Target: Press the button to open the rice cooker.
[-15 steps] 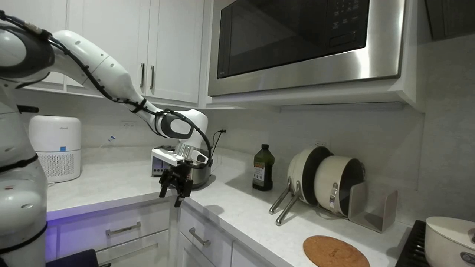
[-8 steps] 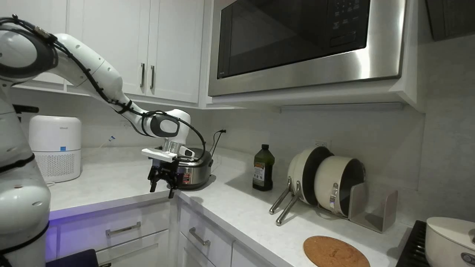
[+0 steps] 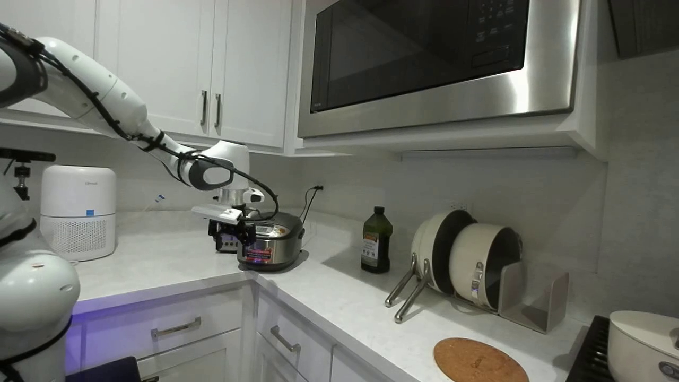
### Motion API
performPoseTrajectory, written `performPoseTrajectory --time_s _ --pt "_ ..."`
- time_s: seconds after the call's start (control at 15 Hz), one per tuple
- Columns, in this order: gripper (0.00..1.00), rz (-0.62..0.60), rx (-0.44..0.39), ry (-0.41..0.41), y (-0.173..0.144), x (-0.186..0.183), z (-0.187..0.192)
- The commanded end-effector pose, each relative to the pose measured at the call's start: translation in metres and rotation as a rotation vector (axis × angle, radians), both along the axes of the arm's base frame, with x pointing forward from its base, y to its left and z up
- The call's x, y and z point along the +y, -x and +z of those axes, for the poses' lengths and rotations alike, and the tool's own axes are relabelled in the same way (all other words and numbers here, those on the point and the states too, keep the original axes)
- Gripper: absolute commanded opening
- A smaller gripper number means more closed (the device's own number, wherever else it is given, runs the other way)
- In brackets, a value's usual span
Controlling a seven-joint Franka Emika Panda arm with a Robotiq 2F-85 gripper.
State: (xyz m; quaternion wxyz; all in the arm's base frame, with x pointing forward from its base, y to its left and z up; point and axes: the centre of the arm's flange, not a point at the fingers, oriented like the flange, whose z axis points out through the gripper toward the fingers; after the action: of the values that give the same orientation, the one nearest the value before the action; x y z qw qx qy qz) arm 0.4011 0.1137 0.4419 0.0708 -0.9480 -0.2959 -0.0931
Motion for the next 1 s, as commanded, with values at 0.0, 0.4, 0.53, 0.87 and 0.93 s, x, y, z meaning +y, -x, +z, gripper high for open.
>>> performPoseTrajectory --time_s 0.0,0.4,0.53,0.87,0.93 --pt "1.0 0.021 -0.152 -0.131 0.016 0.004 0.013" --pt "1.0 0.046 -0.406 -0.244 0.021 0.018 0.035" --pt "1.0 0.062 -0.482 -0.256 0.022 0.025 0.041" --pt "0.73 0.087 -0.617 -0.294 0.017 0.045 0.056" --pt "0.66 0.097 -0.632 -0.296 0.016 0.05 0.057"
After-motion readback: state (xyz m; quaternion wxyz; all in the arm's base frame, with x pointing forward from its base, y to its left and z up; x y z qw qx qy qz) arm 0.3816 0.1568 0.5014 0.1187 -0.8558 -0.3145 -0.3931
